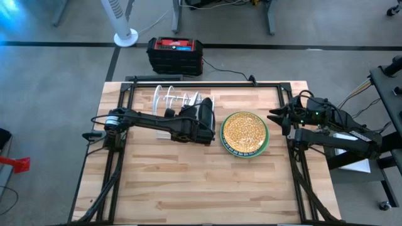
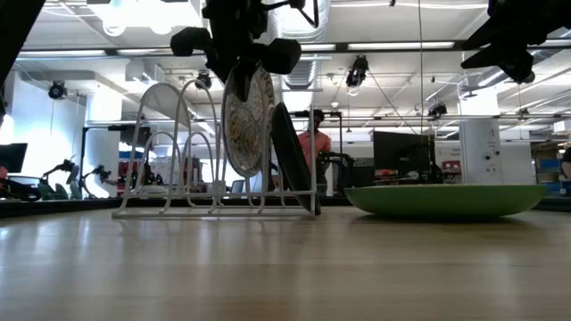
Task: Sort dishes
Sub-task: Put the white plate in the dish rack
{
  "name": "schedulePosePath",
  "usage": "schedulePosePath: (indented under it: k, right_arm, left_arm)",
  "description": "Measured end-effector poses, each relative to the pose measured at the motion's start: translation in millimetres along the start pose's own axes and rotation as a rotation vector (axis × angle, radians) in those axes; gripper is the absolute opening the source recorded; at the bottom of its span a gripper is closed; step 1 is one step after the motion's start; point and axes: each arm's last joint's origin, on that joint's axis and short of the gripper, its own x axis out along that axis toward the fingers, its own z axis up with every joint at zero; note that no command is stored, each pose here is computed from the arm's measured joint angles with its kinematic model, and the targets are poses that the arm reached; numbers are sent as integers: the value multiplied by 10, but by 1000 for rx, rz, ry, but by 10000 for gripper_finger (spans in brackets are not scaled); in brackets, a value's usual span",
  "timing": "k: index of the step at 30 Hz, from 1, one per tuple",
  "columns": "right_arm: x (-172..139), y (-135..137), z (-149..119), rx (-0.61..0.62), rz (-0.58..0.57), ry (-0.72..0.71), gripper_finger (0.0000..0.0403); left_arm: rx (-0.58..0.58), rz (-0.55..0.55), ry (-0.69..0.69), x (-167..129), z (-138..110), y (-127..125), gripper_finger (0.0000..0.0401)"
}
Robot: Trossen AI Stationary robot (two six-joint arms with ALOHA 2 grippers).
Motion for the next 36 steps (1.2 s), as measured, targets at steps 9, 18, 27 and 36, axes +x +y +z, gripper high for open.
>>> schedulePosePath:
  k: [9, 18, 27, 36]
  right_arm:
    - [0, 0, 0, -1, 0, 1, 175]
    - [0, 0, -1, -1, 0, 1, 175]
    - [0, -1, -5, -1, -1, 6, 175]
    - [0, -2, -6, -1, -1, 7, 176]
  left_arm:
    - [-37, 26, 33, 88, -128, 7, 21]
    - [-69, 21, 52, 93, -138, -1, 21]
    - [-91, 20, 80, 129, -193, -11, 21]
    - [-115, 34, 82, 219, -312, -15, 21]
